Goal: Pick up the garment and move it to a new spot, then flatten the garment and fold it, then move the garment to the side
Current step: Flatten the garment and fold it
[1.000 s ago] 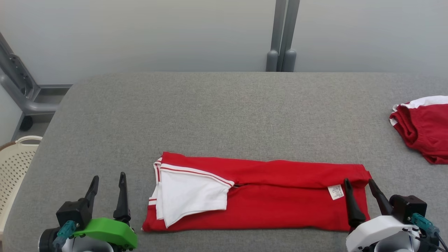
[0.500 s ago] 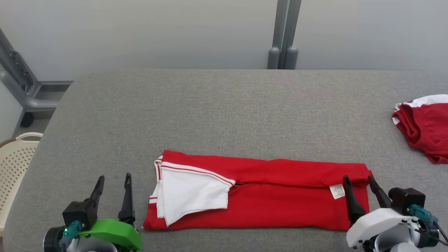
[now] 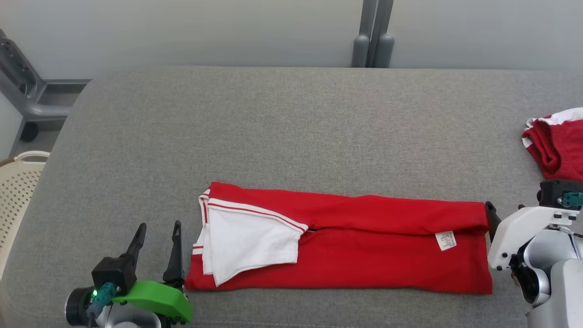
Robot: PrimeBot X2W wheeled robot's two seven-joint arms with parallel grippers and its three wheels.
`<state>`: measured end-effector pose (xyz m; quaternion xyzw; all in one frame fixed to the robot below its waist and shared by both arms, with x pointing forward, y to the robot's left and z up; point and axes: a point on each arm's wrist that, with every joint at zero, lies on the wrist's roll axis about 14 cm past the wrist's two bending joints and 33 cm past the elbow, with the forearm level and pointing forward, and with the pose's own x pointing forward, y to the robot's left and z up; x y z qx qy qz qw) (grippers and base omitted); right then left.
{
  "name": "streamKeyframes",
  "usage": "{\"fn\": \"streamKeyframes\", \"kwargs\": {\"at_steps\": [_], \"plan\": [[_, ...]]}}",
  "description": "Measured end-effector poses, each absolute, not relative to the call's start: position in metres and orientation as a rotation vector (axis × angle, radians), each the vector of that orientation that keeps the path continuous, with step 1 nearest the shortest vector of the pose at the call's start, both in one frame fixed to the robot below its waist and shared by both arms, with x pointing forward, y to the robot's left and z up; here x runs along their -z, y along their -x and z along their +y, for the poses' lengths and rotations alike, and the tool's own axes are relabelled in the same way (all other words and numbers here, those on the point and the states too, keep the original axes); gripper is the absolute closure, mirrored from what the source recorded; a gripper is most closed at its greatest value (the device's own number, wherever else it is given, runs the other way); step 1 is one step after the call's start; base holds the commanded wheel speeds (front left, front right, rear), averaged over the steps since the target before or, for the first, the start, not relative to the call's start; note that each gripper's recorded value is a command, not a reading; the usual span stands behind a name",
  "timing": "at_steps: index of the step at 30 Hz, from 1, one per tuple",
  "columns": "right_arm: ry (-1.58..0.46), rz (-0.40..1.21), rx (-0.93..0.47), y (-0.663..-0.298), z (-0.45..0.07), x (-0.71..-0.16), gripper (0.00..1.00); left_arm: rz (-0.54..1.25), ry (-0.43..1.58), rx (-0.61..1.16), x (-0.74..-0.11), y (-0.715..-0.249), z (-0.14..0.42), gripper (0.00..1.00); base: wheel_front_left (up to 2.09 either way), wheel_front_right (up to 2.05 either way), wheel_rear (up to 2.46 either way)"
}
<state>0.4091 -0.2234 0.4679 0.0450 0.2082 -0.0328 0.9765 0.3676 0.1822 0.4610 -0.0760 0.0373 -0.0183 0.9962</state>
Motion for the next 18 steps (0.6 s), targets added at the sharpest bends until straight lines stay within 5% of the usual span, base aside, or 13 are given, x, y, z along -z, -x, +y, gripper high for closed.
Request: {"fn": "streamKeyframes", "kwargs": {"at_steps": [18], "plan": [[-0.092, 0.733, 0.047, -0.399, -0.213, -0.406, 0.00, 0.117, 0.159, 0.016, -0.446, -0.374, 0.189, 0.00, 0.00, 0.00, 0.00]]}}
